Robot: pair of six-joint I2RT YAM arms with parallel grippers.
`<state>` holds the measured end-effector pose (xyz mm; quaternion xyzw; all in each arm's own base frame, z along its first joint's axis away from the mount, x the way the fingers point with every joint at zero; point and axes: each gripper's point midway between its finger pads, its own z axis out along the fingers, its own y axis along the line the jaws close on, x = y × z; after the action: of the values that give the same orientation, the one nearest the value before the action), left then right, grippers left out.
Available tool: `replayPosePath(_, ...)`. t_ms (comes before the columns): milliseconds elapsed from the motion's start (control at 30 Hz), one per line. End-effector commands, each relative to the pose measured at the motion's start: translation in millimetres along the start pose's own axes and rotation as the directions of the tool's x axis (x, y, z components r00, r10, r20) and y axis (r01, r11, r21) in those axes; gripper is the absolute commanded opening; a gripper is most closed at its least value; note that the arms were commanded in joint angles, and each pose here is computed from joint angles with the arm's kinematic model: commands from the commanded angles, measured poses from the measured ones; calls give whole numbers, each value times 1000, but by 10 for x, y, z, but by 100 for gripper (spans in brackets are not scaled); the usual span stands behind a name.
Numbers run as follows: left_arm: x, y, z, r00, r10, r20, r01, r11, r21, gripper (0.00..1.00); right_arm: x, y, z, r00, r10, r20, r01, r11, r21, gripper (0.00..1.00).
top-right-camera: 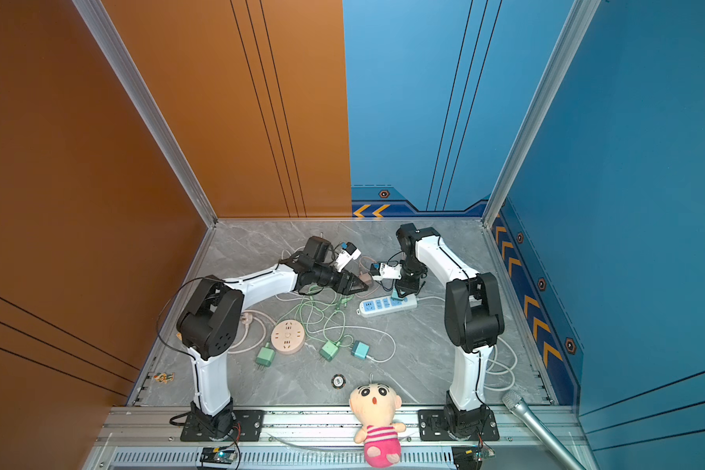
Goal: Insert plugs into power strip
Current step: Insert the plug into the socket, then rotate the socket at the center of the table.
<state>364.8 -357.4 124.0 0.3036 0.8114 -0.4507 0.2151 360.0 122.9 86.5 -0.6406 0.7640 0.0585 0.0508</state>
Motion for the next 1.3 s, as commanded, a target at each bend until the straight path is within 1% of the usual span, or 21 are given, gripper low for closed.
replayPosePath(0,-13,-103,-90,1000,-8,8,8,999,39,63,64,-67,298,997,-47,-61,46,999,-10,0)
replayPosePath(200,85,-77,-97,1000,-25,-5,25,999,33,62,-91,-117,229,996,-85,-35,85,996,13,0)
replayPosePath(300,110,-68,-96,1000,-29,-9,29,999,30,62,-111,-116,222,995,-89,-34,90,996,12,0)
replayPosePath(500,128,-40,-102,999,-37,-10,37,999,26,61,8,-76,274,993,-83,-89,82,997,-10,0)
replayPosePath(667,114,-38,-116,999,-39,-6,39,999,24,61,-42,-8,245,995,-83,-51,82,996,-25,0)
replayPosePath(867,124,-53,-120,999,-42,-8,42,999,23,61,26,41,267,995,-67,-69,64,997,-31,0)
replayPosePath(1133,123,-117,-124,999,-34,-6,35,999,17,61,10,73,237,996,-64,-65,62,998,-33,0)
replayPosePath(1267,129,-141,-116,999,-36,-8,36,999,19,60,-55,74,140,998,-63,-22,63,998,-20,0)
